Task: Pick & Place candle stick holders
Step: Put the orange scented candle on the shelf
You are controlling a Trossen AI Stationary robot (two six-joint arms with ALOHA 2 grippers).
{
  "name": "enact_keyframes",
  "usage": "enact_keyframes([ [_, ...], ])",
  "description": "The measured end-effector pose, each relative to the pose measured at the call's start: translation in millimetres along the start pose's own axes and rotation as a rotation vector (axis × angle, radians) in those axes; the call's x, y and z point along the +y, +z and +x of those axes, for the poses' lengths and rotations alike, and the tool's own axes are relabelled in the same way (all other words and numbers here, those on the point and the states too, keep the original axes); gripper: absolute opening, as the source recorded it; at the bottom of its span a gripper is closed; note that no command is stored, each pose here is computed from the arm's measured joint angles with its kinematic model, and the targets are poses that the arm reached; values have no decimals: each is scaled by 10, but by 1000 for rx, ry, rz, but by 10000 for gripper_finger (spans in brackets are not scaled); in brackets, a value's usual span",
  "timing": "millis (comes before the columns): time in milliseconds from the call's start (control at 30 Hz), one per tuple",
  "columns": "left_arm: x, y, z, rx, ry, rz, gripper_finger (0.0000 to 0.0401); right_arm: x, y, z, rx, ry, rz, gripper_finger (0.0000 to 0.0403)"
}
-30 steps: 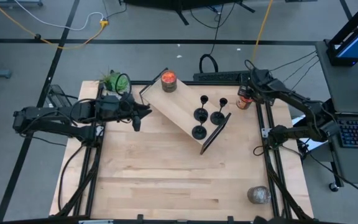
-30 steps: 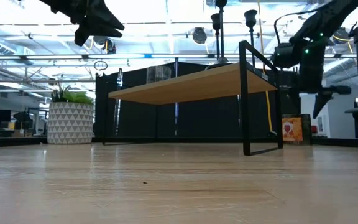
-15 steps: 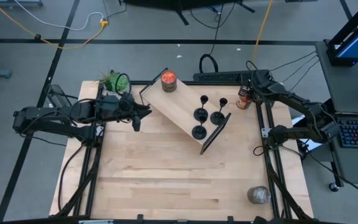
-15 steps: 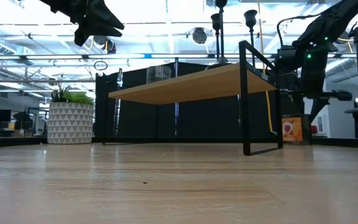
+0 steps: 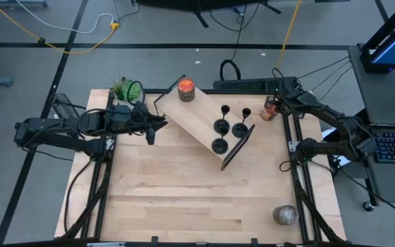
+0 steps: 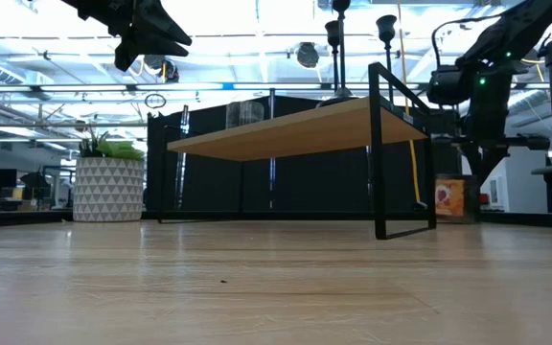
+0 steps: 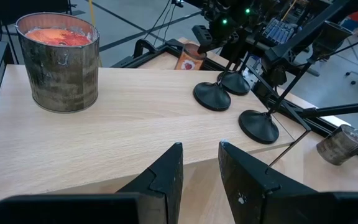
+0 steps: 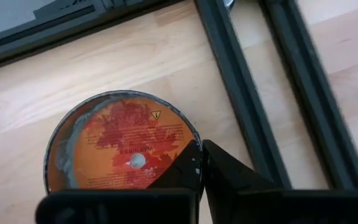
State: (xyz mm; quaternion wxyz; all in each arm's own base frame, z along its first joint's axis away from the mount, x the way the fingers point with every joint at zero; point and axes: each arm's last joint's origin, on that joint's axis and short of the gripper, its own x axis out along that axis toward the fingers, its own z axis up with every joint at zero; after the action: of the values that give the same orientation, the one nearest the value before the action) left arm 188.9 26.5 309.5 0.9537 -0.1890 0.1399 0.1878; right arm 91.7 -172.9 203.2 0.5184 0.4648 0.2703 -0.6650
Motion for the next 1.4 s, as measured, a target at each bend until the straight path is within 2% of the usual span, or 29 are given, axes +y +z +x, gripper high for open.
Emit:
enact_keyframes([
  [267,0,-1,0,2,-2,5,108,-64,-37,-223,-57,60,-11,1],
  [433,0,-2,3,3,-2,5,108,-148,-167,-425,-50,96,-19,1],
  [633,-18,-11,1,16,-29,20,108,-329,-412,-636,70,109,-60,1],
  [867,-96,-44,-17,32,-77,53,108,-565,-652,-776,251,43,-182,0],
  [933,-121,-55,-23,36,-90,60,108,-585,-689,-802,278,60,-208,0],
  [1167,-201,-93,-48,51,-132,71,108,-520,-648,-955,228,169,-227,0],
  [1400,-273,-127,-74,66,-170,62,108,-485,-495,-1300,165,275,-331,0],
])
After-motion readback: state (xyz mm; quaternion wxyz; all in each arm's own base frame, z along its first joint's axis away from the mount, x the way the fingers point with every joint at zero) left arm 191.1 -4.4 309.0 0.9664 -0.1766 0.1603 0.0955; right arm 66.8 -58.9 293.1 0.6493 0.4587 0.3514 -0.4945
